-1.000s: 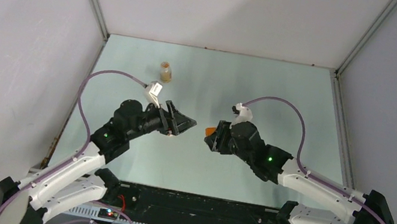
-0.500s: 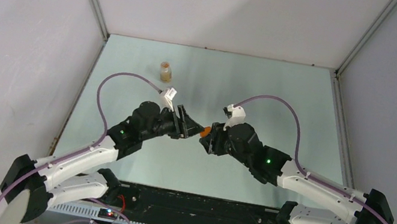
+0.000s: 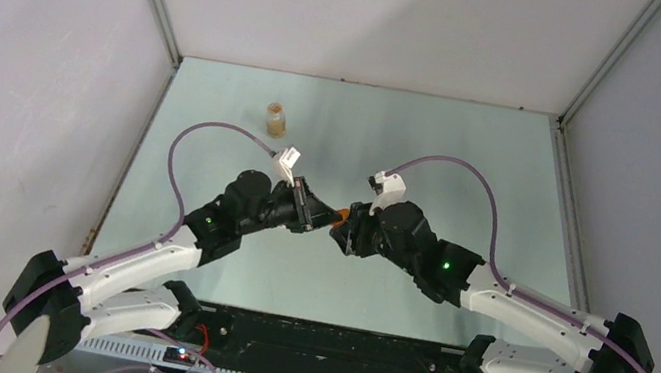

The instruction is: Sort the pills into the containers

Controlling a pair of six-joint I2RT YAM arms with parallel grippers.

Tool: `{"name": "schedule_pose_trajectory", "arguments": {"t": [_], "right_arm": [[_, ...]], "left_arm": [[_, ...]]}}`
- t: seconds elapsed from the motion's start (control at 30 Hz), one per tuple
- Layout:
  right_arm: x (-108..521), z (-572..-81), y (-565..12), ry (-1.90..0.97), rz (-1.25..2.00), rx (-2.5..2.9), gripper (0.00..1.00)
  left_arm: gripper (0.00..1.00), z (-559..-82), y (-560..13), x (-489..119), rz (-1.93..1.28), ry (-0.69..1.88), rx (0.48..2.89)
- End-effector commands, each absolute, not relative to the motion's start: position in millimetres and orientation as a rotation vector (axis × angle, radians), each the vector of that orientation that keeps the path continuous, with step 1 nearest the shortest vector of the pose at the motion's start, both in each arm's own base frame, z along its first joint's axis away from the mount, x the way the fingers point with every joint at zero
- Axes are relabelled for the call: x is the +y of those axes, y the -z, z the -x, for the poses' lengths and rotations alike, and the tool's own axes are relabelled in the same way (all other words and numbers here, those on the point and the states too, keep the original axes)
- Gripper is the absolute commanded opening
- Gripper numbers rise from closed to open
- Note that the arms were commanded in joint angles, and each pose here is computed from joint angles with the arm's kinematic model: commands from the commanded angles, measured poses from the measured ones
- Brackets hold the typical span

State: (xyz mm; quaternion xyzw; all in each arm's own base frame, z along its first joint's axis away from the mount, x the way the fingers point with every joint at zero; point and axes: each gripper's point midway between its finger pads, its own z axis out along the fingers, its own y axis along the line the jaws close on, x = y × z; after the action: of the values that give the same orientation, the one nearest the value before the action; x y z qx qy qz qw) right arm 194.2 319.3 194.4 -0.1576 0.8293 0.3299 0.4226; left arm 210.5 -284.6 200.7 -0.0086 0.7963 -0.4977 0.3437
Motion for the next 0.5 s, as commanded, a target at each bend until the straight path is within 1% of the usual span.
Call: {"name": "schedule_pose_trajectory", "arguments": {"t": [0.0,0.03,0.13,0.2,0.23,0.33,0.4,0.47], "right_arm": [[338,-189,-233,-0.974,0.46,1.986,0.45],[339,-187,-233,-0.988,0.476,1.986,0.45],[341,-177,-236,-1.065,0.548,1.987,0.45],[339,-173,-237,-1.097,0.579,1.99,0.47],[336,-172,-238,-1.103,0.586,1.993,0.48],[324,-180,-236,-1.063,0.545,2.013,0.59],[313,-189,-234,-1.004,0.505,2.021,0.63],[303,-197,-231,-0.936,0.479,2.025,0.64]], "left_arm": [[0.03,-213,-230,-296,-0.012,1.365,1.99],[0.01,-214,-231,-296,-0.022,1.364,1.984],[0.0,-214,-231,-296,-0.05,1.35,1.98],[0.0,-213,-232,-296,-0.075,1.343,1.973],[0.0,-213,-232,-295,-0.089,1.334,1.972],[0.0,-212,-237,-293,-0.117,1.312,1.959],[0.0,-212,-241,-292,-0.129,1.297,1.951],[0.0,-213,-244,-290,-0.132,1.288,1.94]]}}
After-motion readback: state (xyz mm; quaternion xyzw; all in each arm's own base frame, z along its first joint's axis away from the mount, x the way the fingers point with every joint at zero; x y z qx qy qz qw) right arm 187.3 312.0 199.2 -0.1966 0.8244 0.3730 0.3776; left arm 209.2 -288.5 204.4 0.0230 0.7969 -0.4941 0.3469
